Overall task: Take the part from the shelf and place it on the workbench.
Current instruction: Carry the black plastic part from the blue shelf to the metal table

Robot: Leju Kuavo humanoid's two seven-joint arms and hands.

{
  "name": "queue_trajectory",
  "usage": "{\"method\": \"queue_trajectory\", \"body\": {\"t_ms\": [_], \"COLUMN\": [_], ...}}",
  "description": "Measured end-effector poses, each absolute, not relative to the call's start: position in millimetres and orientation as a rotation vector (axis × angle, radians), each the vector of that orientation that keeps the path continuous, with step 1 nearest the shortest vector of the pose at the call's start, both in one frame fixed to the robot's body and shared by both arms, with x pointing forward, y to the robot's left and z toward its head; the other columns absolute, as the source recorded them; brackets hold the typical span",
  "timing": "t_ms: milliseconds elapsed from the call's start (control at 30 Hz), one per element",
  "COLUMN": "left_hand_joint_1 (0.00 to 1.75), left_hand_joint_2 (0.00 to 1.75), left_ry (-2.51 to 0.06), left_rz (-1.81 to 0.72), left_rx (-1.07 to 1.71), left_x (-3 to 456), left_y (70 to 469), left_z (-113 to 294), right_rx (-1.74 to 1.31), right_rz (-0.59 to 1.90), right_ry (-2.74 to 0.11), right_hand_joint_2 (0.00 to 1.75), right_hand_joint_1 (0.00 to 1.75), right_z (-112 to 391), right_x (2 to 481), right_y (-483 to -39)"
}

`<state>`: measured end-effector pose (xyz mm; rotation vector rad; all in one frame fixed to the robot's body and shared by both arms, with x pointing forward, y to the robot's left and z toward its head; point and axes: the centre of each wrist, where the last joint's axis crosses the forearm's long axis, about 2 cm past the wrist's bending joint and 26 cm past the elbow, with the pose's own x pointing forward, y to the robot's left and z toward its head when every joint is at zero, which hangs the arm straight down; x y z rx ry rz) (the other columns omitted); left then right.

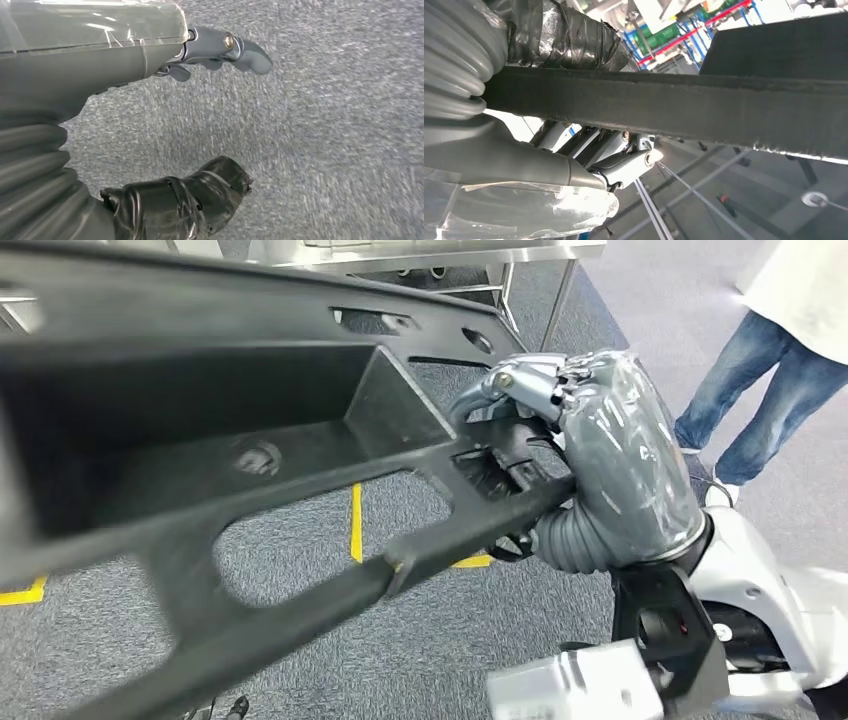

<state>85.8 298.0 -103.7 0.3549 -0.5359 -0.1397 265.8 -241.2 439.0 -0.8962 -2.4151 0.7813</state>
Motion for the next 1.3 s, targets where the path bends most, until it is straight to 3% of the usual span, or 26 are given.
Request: {"method": "queue_trajectory", "body": {"t_ms": [1300], "left_hand_joint_1": [0.00], "left_hand_joint_2": [1.75], "left_ry": [-0.537], "left_rz": [-0.182], "left_rx": [0.333], "left_x": [86.4], "left_y": [285.6], "left_z": [-103.5], "right_rx": [-0.859], "right_rz": [0.781], "right_ry": [-2.351], "right_hand_joint_2": [1.75], "right_hand_joint_1": [1.71], "right_z": [436.7], "right_x": [270.8], "right_y": [-258.7]}}
